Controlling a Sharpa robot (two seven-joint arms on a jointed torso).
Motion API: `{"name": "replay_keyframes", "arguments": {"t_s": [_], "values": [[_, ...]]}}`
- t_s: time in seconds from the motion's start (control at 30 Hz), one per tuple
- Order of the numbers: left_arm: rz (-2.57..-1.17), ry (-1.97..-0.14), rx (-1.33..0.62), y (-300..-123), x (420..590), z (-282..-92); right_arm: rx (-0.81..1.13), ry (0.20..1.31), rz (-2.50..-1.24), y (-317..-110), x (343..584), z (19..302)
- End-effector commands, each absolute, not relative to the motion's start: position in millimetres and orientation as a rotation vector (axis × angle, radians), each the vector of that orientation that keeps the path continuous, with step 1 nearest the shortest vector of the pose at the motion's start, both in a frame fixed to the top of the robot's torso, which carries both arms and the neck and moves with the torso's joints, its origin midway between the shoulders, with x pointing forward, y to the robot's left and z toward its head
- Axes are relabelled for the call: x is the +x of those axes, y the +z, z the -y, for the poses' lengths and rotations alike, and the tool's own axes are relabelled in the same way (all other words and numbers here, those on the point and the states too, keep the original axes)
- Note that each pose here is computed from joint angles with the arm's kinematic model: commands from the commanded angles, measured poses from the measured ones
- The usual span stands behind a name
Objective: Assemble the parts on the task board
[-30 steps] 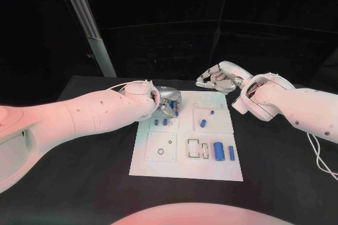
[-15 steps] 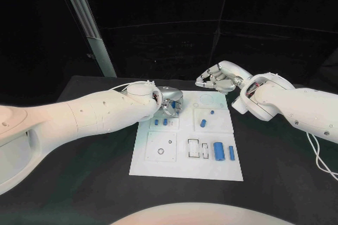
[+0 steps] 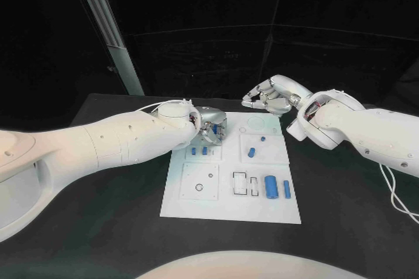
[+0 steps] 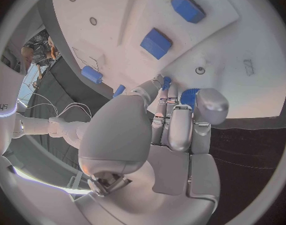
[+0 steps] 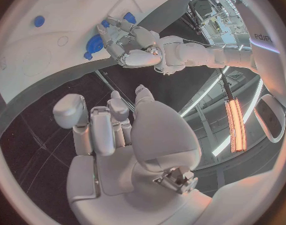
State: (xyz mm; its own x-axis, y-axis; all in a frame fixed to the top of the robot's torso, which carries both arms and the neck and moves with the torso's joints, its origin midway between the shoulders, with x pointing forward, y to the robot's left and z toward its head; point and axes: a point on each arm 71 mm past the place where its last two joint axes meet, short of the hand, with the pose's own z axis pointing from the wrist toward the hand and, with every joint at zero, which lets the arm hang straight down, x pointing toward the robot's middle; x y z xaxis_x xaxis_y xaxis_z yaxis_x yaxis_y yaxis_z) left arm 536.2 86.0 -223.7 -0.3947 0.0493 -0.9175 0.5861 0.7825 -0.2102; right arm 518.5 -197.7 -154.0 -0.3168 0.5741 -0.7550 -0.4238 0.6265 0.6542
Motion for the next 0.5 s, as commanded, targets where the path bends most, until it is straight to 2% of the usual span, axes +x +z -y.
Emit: {"name": "replay_keyframes", "arguments": {"t_s": [0.03,0.5], "values": [[-1.944,-0.589,0.485,-230.7,535.6,-89.3,0.118,1.008,-1.608,-152.6,518.2,196.6],[-1.827,-0.692,0.444,-220.1,529.9,-92.3,0.118,1.008,-1.604,-152.4,518.5,197.3]]}}
